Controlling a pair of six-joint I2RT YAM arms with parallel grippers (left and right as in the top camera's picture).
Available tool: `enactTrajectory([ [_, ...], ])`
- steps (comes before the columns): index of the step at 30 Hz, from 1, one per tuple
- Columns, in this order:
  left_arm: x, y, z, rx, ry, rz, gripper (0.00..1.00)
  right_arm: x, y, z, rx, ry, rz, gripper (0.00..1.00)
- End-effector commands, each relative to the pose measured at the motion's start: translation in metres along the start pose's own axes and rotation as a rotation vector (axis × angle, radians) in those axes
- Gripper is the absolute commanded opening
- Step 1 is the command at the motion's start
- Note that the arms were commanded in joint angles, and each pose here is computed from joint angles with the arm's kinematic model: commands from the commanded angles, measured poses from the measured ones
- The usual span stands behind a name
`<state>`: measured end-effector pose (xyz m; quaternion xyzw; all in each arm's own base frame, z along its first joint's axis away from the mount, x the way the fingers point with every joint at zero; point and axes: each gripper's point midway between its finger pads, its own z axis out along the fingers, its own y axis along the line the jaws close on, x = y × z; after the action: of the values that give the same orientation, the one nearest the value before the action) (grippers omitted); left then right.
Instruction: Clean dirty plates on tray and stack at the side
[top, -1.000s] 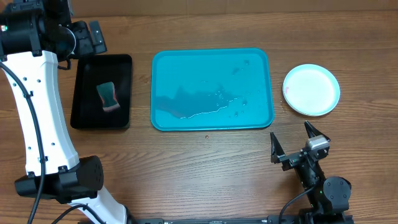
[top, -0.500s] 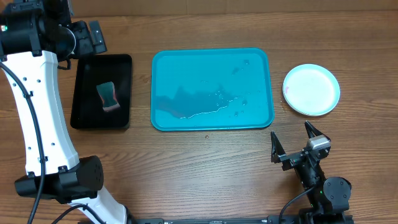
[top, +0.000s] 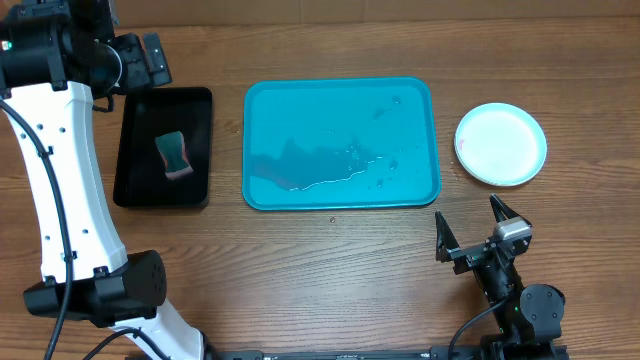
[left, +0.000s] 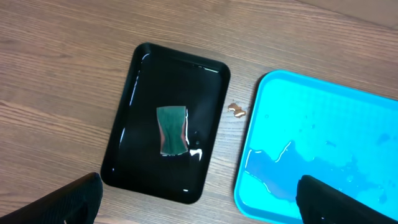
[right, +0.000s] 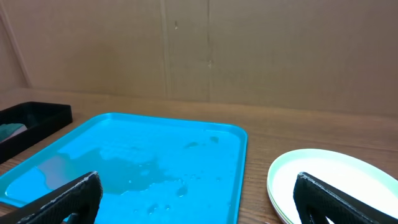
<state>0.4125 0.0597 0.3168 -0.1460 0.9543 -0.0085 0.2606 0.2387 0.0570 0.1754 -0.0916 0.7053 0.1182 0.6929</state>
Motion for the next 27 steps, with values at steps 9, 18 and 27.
enactTrajectory([
  [9, 0.002, -0.002, -0.069, -0.028, -0.169, 0.030, 1.00, 0.002, 0.000, 0.000, 0.001, -0.004, 0.002, 1.00],
  [18, 0.017, -0.021, -0.131, 0.138, -0.541, 0.059, 1.00, 0.002, 0.000, 0.000, 0.001, -0.004, 0.002, 1.00],
  [27, 0.094, -0.029, -0.096, 0.269, -0.745, 0.196, 1.00, 0.002, 0.000, 0.000, 0.001, -0.004, 0.002, 1.00],
])
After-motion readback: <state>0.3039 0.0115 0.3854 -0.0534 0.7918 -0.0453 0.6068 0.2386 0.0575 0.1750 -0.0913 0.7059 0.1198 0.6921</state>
